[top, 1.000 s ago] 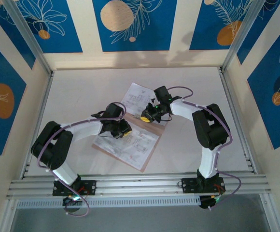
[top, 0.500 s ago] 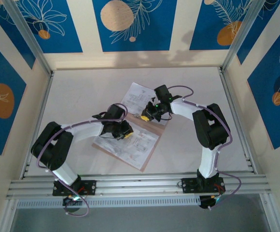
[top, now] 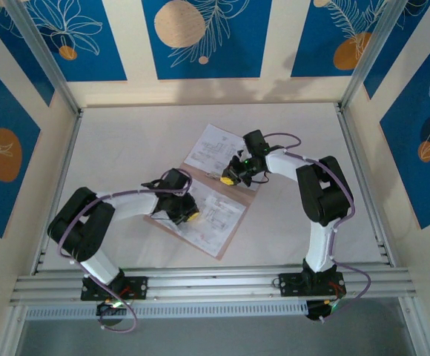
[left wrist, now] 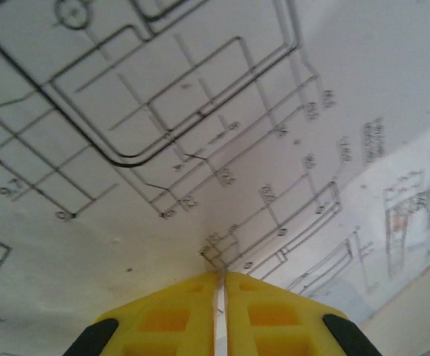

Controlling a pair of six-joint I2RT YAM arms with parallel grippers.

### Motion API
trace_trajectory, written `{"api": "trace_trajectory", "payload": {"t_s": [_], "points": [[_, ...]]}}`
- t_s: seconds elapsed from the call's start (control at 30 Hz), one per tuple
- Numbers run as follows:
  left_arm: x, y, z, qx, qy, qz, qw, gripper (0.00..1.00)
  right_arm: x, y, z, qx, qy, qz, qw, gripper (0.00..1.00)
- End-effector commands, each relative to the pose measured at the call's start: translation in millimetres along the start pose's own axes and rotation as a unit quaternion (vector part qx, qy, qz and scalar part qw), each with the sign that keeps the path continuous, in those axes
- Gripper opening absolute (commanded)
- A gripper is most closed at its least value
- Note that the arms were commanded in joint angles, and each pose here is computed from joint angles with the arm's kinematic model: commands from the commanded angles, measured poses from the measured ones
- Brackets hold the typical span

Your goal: Put the files into the folder

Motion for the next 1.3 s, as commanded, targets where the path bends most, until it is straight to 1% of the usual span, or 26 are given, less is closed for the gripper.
{"api": "trace_trajectory", "payload": {"t_s": [0.0, 0.13, 0.27, 0.43, 0.67, 0.9, 0.97, 1.07, 1.17, 1.27], "points": [[14.5, 1.8, -6.7, -0.004, 0.027, 0.034, 0.999, 0.10, -34.8, -11.2, -5.0, 0.025, -0.044, -0.056, 0.997, 0.00], [22.2, 2.7, -8.7, -0.009, 0.040, 0.043, 0.998, 0.09, -51.0, -8.6, -2.0, 0.020, -0.062, -0.080, 0.995, 0.00], [25.9, 1.7, -9.6, -0.007, 0.045, 0.048, 0.998, 0.09, -59.0, -9.6, 2.3, 0.019, -0.068, -0.093, 0.993, 0.00], [20.5, -0.1, -8.5, -0.003, 0.034, 0.030, 0.999, 0.09, -62.5, -13.8, 6.3, 0.023, -0.079, -0.110, 0.991, 0.00], [-11.3, 5.8, -5.4, 0.001, -0.028, -0.014, 1.000, 0.10, -66.9, -16.8, 6.6, 0.025, -0.091, -0.127, 0.987, 0.00], [-40.3, 13.4, -11.1, 0.006, -0.089, -0.046, 0.995, 0.20, -65.9, -18.0, 7.8, 0.027, -0.092, -0.127, 0.987, 0.00], [-45.9, 14.0, -14.9, 0.019, -0.103, -0.050, 0.993, 0.20, -67.6, -18.1, 8.2, 0.029, -0.095, -0.129, 0.987, 0.00], [-52.7, 9.9, -25.7, 0.059, -0.129, -0.050, 0.989, 0.20, -69.4, -18.4, 8.8, 0.030, -0.098, -0.131, 0.986, 0.00], [-59.2, 4.0, -39.2, 0.101, -0.161, -0.045, 0.981, 0.19, -70.0, -18.8, 9.1, 0.032, -0.100, -0.131, 0.986, 0.00], [-65.4, -1.5, -50.6, 0.127, -0.191, -0.044, 0.972, 0.18, -72.5, -20.1, 10.3, 0.037, -0.106, -0.135, 0.984, 0.00]]}}
Point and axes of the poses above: each hand's point on the last joint's axis, 136 mm out from that joint toward the fingers, its own y axis back along the fingers, its own x axis along the line the jaws close on, z = x × y, the point moved 9 cm from there along y, back along the fingers, and after that the axes turned 1 degree about -y, right-handed, at the moved point
